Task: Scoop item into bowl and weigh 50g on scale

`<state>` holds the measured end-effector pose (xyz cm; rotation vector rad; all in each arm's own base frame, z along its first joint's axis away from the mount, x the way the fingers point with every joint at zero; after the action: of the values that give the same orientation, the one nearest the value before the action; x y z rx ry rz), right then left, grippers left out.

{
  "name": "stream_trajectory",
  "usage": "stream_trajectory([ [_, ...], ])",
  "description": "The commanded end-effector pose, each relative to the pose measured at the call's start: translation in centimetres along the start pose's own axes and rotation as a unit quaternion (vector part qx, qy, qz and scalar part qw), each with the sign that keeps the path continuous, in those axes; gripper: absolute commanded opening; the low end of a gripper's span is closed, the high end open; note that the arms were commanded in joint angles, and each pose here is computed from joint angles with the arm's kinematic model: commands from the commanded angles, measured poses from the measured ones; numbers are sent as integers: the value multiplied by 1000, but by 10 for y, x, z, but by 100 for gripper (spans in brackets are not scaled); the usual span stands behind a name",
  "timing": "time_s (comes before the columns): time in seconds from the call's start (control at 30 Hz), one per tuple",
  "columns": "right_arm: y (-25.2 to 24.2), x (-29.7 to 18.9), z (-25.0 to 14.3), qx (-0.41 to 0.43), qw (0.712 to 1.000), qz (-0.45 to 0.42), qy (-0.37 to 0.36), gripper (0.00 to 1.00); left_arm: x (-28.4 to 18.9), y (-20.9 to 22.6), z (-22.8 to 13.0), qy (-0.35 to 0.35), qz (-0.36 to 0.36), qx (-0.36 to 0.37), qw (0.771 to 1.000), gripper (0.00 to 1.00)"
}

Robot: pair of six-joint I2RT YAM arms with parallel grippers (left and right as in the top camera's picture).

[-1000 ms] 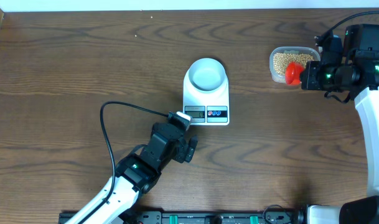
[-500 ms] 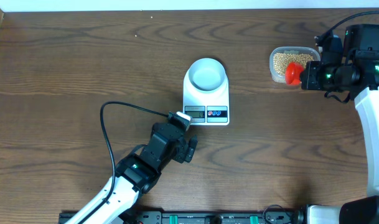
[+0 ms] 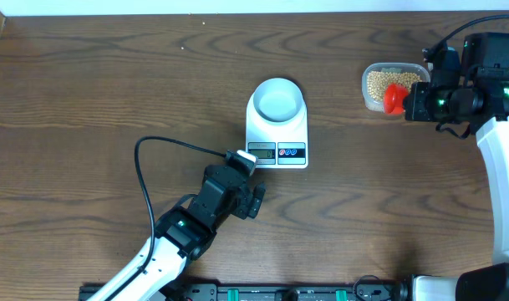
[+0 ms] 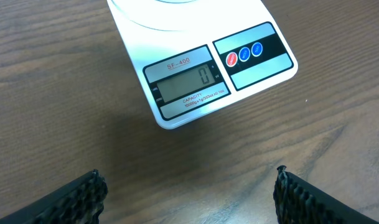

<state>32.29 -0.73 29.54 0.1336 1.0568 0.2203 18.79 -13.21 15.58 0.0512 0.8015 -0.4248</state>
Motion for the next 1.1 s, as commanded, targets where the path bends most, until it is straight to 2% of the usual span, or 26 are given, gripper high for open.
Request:
stream_trajectory([
  [0.0,1,-3,2,-10,1000,-4,0,1,-4,0,9,-15,7,7,1000,88],
  [0.17,1,-3,-4,-12,1000,-2,19,1,-4,0,9,-15,7,7,1000,88],
  [1.07,1,-3,-2,-14,1000,-2,13,1,-4,0,9,-15,7,7,1000,88],
])
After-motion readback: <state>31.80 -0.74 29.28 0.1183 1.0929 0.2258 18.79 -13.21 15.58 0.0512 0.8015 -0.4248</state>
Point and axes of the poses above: each gripper's point midway between its finger pads, its own x axis out along the fingers, its own y axis along the line the jaws close on, z = x × y, the point moved 10 cm from there along -x, back along the fingers, and after that the axes turned 5 degrees about -x, right-handed, at the moved point
